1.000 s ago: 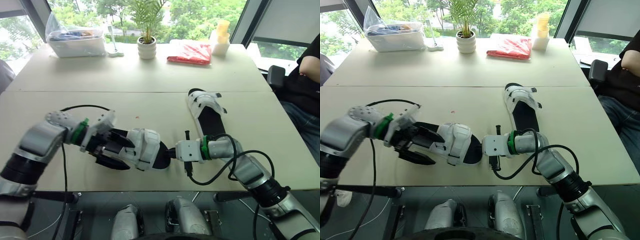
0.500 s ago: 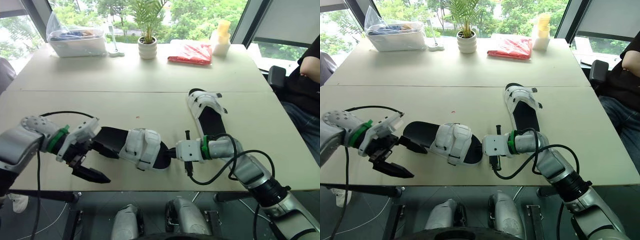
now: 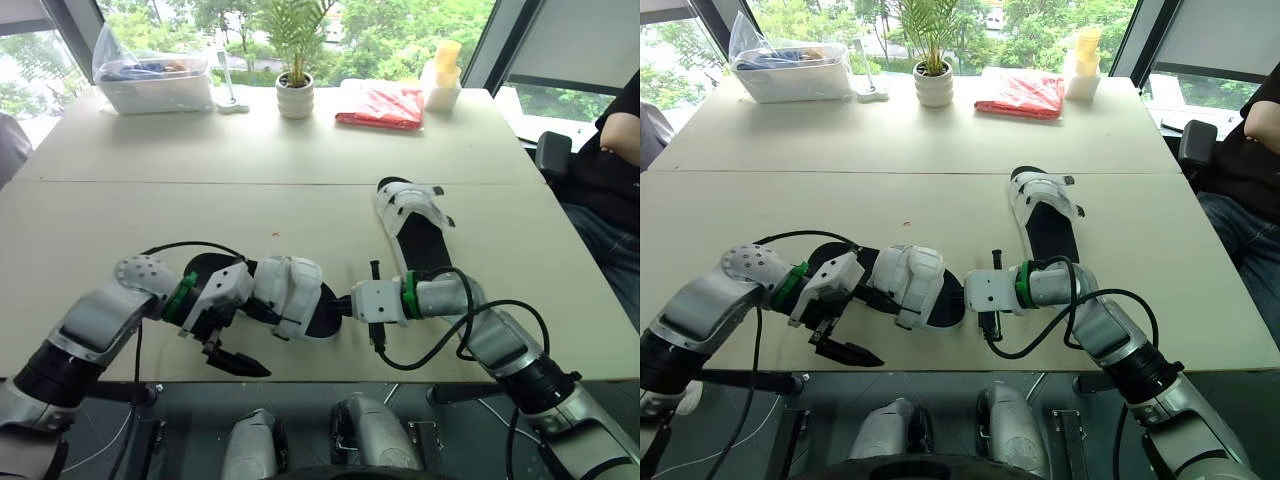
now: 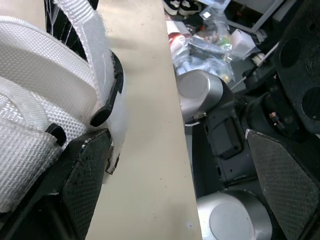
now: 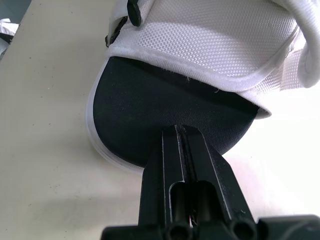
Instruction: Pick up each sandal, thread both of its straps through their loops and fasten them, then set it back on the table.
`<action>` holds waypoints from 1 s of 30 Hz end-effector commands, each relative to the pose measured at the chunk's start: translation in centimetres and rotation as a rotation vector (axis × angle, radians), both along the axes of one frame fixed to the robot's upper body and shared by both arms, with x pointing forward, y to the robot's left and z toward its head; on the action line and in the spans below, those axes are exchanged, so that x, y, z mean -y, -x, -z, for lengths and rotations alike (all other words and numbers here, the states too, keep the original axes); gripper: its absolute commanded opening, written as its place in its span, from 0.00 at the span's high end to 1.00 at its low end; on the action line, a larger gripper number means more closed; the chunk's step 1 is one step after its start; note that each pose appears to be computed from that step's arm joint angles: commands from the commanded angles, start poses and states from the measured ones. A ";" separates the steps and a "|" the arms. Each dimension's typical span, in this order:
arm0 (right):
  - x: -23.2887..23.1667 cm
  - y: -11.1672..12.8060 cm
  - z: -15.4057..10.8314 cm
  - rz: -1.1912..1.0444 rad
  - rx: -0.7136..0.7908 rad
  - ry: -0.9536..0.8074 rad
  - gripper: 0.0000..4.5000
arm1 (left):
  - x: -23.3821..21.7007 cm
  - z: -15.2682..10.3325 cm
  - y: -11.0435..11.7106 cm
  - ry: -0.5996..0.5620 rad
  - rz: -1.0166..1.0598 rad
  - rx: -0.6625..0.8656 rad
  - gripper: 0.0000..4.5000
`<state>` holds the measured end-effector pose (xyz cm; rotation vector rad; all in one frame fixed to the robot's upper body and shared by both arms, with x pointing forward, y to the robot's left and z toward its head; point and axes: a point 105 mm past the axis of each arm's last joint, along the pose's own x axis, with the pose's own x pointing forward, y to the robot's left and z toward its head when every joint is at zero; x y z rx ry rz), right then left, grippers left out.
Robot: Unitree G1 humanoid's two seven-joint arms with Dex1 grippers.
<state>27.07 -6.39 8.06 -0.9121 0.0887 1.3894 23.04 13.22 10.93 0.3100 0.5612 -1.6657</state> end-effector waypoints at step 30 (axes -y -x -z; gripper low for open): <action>1.3 1.2 4.6 0.042 -0.146 0.122 1.00 | -0.3 -0.1 5.3 -0.032 0.046 -0.371 0.99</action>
